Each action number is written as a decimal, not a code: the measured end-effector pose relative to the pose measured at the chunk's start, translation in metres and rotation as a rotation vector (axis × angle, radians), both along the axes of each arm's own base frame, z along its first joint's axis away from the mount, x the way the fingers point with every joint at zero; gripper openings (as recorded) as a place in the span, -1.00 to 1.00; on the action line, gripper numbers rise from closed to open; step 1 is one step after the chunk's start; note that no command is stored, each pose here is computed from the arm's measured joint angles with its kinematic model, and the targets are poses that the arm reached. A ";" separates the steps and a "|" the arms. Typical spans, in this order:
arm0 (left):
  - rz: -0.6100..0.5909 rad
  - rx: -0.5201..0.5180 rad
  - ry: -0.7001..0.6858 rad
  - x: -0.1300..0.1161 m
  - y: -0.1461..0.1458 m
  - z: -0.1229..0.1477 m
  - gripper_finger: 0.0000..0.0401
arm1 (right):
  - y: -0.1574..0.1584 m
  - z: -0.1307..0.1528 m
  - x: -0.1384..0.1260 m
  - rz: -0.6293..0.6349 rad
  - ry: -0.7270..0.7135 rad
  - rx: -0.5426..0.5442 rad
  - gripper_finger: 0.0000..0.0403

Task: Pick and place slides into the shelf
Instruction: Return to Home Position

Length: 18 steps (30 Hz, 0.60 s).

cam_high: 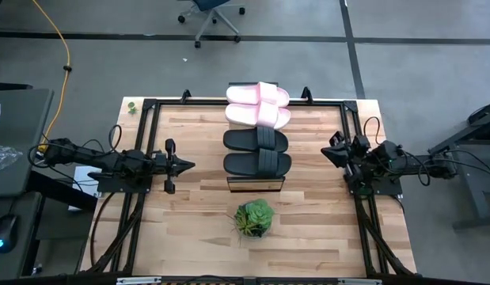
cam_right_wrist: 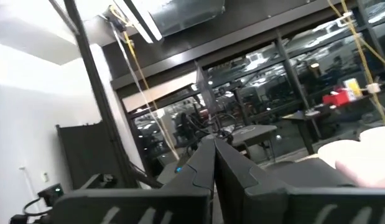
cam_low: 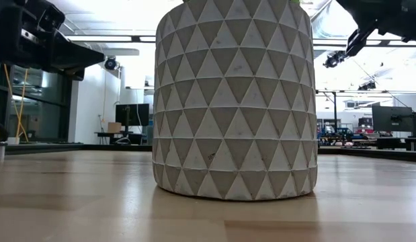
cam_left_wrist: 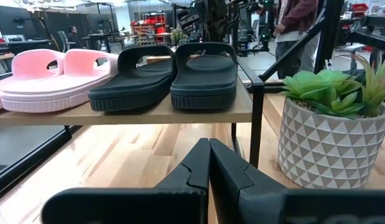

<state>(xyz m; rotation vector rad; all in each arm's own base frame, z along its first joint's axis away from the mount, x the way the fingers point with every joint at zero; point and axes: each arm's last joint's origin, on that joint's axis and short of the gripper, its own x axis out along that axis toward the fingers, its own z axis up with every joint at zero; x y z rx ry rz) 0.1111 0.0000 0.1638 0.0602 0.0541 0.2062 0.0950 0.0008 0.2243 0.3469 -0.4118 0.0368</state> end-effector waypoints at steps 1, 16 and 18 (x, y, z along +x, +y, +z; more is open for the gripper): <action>0.000 0.000 0.000 0.000 0.000 0.000 -1.00 | 0.000 0.000 0.000 -0.008 0.004 0.003 -1.00; 0.000 -0.001 -0.001 0.000 0.000 0.000 -1.00 | 0.000 -0.004 0.002 -0.017 0.045 0.002 -1.00; 0.000 -0.001 -0.001 0.000 0.000 0.000 -1.00 | -0.001 -0.004 0.002 -0.023 0.046 -0.006 -1.00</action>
